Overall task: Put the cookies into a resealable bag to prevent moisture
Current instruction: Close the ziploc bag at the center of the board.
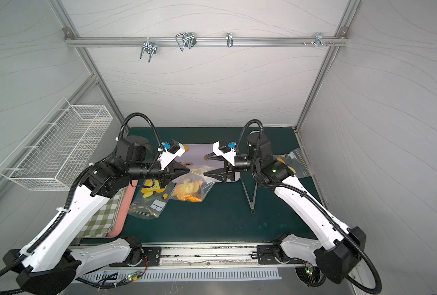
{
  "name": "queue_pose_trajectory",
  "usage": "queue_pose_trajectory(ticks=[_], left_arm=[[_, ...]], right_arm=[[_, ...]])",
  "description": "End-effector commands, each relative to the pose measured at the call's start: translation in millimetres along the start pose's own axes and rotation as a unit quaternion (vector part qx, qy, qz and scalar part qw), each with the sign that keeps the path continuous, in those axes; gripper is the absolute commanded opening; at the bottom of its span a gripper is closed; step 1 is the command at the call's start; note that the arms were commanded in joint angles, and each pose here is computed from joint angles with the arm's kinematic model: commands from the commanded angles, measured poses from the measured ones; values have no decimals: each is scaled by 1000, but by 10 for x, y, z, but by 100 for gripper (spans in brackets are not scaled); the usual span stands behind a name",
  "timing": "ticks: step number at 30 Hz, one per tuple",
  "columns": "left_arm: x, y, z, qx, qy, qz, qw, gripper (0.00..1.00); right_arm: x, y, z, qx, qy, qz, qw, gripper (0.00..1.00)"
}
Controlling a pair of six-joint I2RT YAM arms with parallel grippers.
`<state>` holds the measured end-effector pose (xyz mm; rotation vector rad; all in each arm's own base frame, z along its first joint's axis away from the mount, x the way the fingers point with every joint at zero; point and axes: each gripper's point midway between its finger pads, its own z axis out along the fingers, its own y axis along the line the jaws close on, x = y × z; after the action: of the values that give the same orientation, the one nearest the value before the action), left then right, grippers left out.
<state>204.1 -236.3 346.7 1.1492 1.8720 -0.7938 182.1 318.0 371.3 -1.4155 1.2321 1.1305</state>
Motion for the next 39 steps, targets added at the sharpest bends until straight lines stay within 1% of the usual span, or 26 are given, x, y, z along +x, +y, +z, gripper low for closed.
queue_pose_trajectory(ticks=[1,4,7,11,18,20,21,22,23,26,27,28,29,30,31,32,35,36,37,38,39], left_arm=[[-93,-118,-35,30,-10,42,999,0],[-104,-133,-21,38,-12,44,998,0],[-116,-134,-17,39,-14,51,998,0],[-138,-132,-30,36,-19,56,998,0],[-157,-127,-54,30,-24,61,997,0],[-150,-125,-56,28,-24,61,997,0],[-153,-125,-61,27,-24,62,997,0],[-157,-119,-65,25,-25,62,997,0],[-150,-119,-64,24,-24,62,998,0],[-153,-110,-64,22,-24,62,998,0],[-149,-100,-59,21,-23,62,998,0],[-151,-103,-61,20,-23,62,998,0],[-157,-98,-63,19,-24,62,998,0],[-159,-99,-67,19,-24,61,998,0],[-165,-99,-67,19,-25,62,998,0],[-172,-101,-76,18,-26,62,998,0],[-180,-96,-89,15,-26,63,998,0],[-179,-104,-96,15,-26,64,997,0],[-184,-103,-103,14,-27,64,997,0],[-186,-102,-106,13,-27,65,997,0],[-186,-97,-110,11,-27,65,997,0]], right_arm=[[73,151,133,-61,16,-2,998,68],[89,151,243,-79,20,3,997,68],[114,178,354,-94,23,5,995,66],[184,140,455,-90,32,8,995,57],[253,82,509,-82,38,13,996,33],[269,91,511,-81,39,13,996,21],[274,86,502,-77,40,13,996,13],[275,87,498,-75,40,12,996,2],[289,83,490,-72,42,13,996,0],[292,102,469,-69,43,11,997,0],[293,105,458,-67,44,11,997,19],[297,111,451,-66,45,11,997,25],[303,109,442,-62,46,9,997,25],[328,108,437,-59,49,10,997,21],[348,112,434,-56,51,10,997,8],[362,111,427,-54,53,9,997,0],[412,94,408,-44,59,12,997,0],[421,87,402,-40,60,12,997,17],[431,80,394,-37,59,12,997,17],[432,83,384,-35,59,12,998,3],[442,81,377,-34,59,14,998,0]])
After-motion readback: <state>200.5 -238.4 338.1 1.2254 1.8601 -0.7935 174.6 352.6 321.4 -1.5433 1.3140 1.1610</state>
